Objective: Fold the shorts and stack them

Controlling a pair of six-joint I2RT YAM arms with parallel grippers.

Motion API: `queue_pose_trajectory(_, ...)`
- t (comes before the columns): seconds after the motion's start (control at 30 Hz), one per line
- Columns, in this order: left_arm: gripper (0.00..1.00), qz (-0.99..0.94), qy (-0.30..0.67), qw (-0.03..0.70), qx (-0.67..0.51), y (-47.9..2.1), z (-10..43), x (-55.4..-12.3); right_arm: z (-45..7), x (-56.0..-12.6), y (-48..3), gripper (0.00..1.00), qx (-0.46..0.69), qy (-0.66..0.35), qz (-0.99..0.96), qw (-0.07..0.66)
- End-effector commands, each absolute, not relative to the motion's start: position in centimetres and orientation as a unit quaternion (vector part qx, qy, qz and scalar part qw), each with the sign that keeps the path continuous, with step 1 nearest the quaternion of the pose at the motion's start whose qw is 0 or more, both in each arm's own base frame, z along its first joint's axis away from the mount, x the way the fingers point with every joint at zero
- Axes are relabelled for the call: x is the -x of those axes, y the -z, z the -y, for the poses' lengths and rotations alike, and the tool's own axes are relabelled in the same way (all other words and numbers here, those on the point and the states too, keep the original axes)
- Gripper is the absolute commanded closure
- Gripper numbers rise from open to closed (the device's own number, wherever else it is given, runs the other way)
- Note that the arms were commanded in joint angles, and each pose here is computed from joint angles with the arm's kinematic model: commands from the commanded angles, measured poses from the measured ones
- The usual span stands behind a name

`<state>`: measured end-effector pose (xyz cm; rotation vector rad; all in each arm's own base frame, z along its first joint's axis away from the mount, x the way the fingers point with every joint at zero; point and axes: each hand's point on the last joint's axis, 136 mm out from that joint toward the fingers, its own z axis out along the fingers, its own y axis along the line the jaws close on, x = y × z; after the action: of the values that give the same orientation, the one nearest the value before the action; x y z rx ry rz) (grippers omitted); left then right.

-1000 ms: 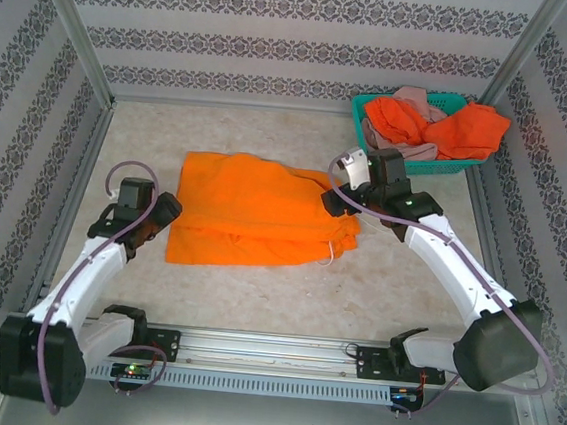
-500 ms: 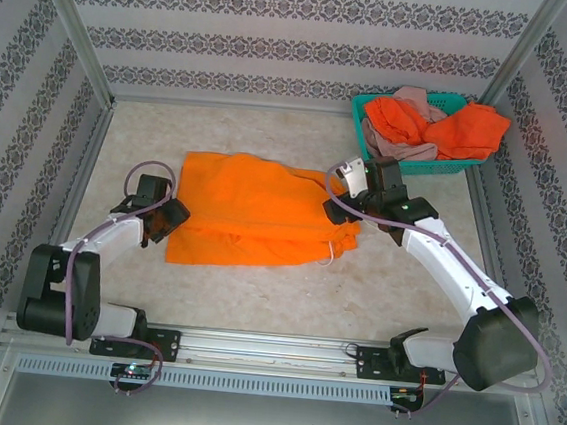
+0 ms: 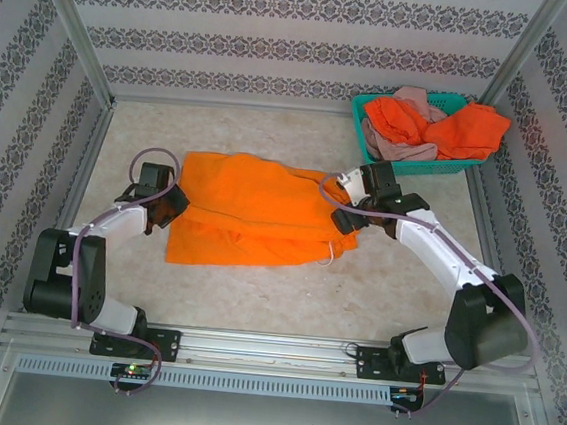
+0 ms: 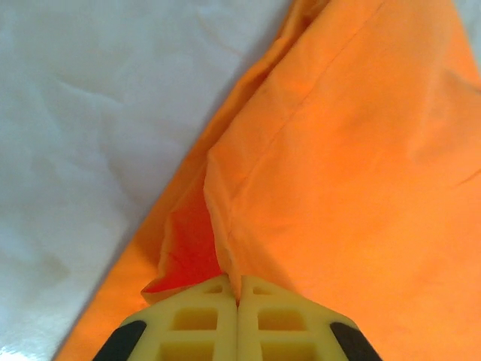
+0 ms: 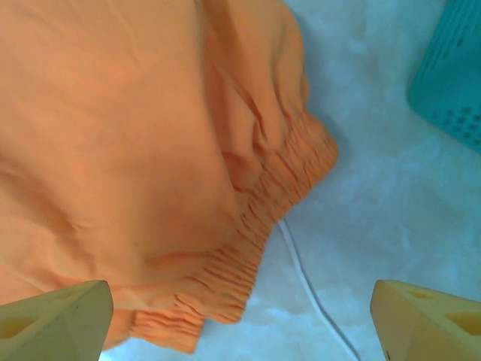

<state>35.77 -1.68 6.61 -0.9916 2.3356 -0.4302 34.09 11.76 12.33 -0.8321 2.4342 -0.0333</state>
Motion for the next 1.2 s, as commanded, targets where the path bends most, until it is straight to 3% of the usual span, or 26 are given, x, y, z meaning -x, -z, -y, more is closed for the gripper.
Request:
queue_pose_trajectory(0.0,0.99,-0.855,0.182,0.328,0.358,-10.5,1.3,-37.4,-10.1,-32.8,-10.2,0.12,0.352,0.052,-0.904,0.236)
queue_pose_trajectory(0.13,0.99,-0.849,0.186,0.349,0.351,-12.4,1.2,-37.6,-9.9,-32.3,-8.3,0.2,0.399,0.067,-0.889,0.214)
queue_pose_trajectory(0.33,0.99,-0.847,0.189,0.353,0.35,-12.5,1.2,-37.6,-10.7,-31.9,-6.5,0.21,0.438,0.062,-0.874,0.201)
queue_pose_trajectory(0.43,0.99,-0.846,0.196,0.351,0.349,-12.5,1.5,-37.8,-10.6,-32.6,-5.8,0.29,0.438,0.074,-0.874,0.197)
queue_pose_trajectory(0.67,1.0,-0.846,0.2,0.357,0.341,-12.8,1.6,-38.2,-11.2,-33.7,-4.2,0.56,0.439,0.069,-0.875,0.19)
queue_pose_trajectory(0.8,1.0,-0.845,0.193,0.374,0.328,-14.6,1.3,-38.4,-11.3,-34.7,-5.6,0.9,0.421,0.076,-0.877,0.218)
queue_pose_trajectory(0.87,1.0,-0.839,0.185,0.394,0.328,-16.2,0.8,-38.4,-11.6,-35.1,-7.4,1.0,0.408,0.074,-0.877,0.244)
queue_pose_trajectory(1.17,1.0,-0.797,0.154,0.502,0.299,-28.8,-1.8,-36.7,-12.7,-33.4,-19.2,1.0,0.386,0.074,-0.842,0.37)
